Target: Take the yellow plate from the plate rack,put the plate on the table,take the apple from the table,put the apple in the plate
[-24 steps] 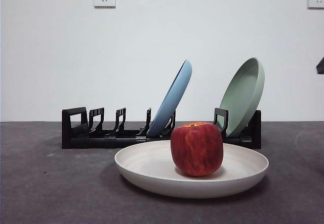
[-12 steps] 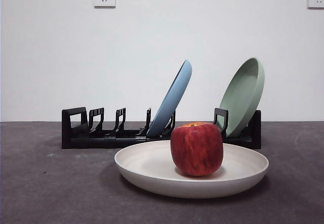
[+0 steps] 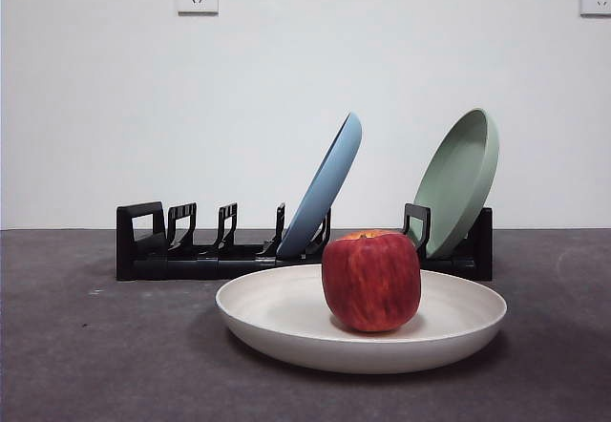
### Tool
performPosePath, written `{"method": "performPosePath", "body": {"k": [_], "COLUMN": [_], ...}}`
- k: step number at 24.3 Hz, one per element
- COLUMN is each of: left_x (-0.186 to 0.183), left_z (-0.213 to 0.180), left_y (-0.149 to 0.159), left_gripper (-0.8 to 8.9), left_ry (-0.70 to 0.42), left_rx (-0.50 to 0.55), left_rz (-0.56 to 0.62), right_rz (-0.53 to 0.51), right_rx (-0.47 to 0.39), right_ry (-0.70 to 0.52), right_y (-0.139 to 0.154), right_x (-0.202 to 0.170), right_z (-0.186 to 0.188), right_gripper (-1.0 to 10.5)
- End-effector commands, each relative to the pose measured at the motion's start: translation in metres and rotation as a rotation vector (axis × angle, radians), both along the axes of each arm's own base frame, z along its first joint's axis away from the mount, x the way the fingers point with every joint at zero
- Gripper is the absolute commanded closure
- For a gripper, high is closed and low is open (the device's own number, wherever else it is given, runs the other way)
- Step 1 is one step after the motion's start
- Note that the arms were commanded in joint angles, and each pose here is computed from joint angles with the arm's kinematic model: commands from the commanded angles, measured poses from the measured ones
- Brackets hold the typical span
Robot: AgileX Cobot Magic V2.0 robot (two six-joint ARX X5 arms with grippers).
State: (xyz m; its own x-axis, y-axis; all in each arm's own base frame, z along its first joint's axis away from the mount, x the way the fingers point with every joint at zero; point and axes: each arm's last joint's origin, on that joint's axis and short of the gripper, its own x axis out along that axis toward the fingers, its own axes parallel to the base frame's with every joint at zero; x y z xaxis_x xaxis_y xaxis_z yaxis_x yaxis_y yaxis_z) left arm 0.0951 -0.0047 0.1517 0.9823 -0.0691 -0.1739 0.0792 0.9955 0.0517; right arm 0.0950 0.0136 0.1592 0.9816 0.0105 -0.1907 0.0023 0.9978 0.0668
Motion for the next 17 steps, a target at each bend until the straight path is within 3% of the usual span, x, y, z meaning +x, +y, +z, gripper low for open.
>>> {"method": "performPosePath", "body": {"k": [1, 5, 17], "left_x": [0.0007, 0.0007, 0.0007], "left_z": [-0.0046, -0.0046, -0.0046], "left_y": [0.0004, 0.0004, 0.0004], "left_gripper": [8.17, 8.17, 8.17], "left_ry": [0.01, 0.01, 0.01], "left_rx": [-0.008, -0.008, -0.008], "left_rz": [0.007, 0.007, 0.007], "right_rz": [0.009, 0.081, 0.11], "right_rx": [-0.009, 0.002, 0.039], "right_ry": [0.017, 0.032, 0.036], "right_y": [0.0004, 0.0026, 0.0037], "right_x": [0.0009, 0.0012, 0.0011], "right_z": [-0.0082, -0.0134, -0.0135], "right_gripper": [9.5, 9.5, 9.5]}}
